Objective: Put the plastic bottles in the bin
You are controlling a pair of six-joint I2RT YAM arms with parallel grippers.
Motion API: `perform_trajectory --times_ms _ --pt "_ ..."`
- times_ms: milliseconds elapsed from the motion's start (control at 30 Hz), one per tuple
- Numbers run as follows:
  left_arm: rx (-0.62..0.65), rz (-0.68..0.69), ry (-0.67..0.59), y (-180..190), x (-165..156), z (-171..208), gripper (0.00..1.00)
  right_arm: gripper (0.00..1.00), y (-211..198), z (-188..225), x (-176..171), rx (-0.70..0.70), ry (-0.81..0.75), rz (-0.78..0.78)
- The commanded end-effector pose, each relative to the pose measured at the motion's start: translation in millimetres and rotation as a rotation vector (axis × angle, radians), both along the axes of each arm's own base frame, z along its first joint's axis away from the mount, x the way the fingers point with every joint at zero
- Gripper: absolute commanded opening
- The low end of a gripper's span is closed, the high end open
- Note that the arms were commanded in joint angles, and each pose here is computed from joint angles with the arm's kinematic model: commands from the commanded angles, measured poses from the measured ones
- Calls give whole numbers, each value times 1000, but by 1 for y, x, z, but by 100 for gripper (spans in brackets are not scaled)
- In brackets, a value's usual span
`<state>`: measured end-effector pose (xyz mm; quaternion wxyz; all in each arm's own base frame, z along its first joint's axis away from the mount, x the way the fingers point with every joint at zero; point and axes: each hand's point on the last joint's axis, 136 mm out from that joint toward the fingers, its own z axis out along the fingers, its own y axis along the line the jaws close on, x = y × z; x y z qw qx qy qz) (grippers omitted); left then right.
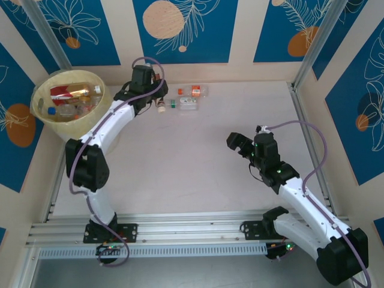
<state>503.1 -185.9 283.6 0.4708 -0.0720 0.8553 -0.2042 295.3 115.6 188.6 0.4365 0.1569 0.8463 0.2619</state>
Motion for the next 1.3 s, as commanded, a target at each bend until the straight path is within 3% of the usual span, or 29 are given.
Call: perform_trajectory --times_ms 0,133,333,633,800,1067,1267 --pt "-112 -113 -97 -21 -18 50 41 99 29 26 0 53 -113 171" --pt "-121 -165 -137 -19 -43 69 41 99 48 39 -3 57 -150 271" --pt "-40 -149 -201 6 -80 94 40 99 55 40 2 29 -139 269" --pt "139 106 -277 85 -117 116 40 99 65 34 11 25 -115 271" --pt "107 169 -266 113 -123 115 40 99 74 35 15 16 -109 292" --pt "132 433 -273 199 -137 126 40 99 82 37 16 -26 -107 314" --pt "96 532 -306 234 -137 135 39 99 83 37 17 -25 -107 299"
